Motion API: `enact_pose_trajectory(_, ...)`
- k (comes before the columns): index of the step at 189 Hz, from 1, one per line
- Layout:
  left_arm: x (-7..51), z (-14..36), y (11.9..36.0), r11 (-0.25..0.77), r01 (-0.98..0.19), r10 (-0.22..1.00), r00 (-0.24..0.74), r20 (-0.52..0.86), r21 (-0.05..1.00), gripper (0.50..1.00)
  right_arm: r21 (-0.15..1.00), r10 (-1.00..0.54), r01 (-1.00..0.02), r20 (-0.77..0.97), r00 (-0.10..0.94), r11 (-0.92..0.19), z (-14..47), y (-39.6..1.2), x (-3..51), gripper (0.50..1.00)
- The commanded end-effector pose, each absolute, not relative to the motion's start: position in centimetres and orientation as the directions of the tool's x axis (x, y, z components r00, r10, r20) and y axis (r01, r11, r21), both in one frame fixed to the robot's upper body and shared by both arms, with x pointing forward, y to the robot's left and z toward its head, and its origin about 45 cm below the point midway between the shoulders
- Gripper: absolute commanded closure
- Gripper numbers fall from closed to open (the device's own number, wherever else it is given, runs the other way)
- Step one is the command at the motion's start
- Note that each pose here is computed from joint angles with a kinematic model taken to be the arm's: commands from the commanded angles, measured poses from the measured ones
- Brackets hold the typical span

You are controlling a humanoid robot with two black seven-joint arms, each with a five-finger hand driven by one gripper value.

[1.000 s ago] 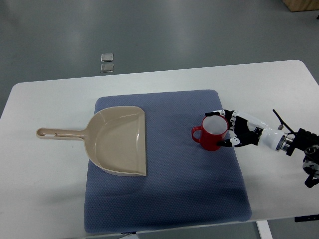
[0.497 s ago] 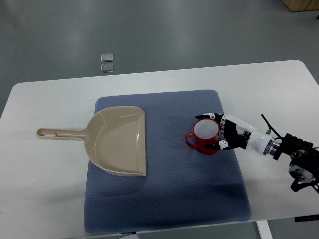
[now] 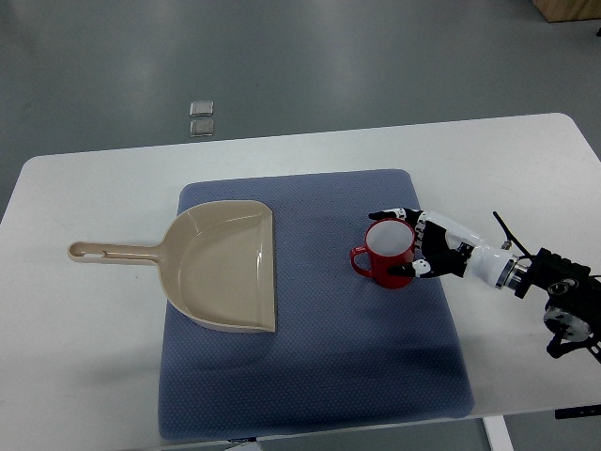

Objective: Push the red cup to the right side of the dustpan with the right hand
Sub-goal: 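Cup the red mug with the right hand fingers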

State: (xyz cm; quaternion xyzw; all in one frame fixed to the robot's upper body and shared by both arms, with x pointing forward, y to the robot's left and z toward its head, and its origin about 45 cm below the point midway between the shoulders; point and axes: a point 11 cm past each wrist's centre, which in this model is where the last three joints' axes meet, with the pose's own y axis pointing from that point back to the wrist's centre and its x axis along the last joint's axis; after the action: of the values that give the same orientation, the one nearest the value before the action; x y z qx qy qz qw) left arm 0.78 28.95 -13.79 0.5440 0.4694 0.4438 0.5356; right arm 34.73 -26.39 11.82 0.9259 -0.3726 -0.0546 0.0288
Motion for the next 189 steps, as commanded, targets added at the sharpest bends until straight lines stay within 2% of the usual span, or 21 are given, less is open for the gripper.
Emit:
enact_pose_trajectory(1,0.8,-13.8,29.0,0.014,0.036,0.986,0.166,-0.020,0.999,0.500,0.091,-0.697,-0.691,-0.081,0.712,-0.717,11.9,-26.5,34.8,0.568)
enact_pose_trajectory(189,0.9,-13.8,28.9,0.014,0.034,0.986,0.165,-0.020,0.999,0.500,0.095,-0.716,-0.710,-0.086,0.692,-0.698,10.6,-25.0,34.5,0.568)
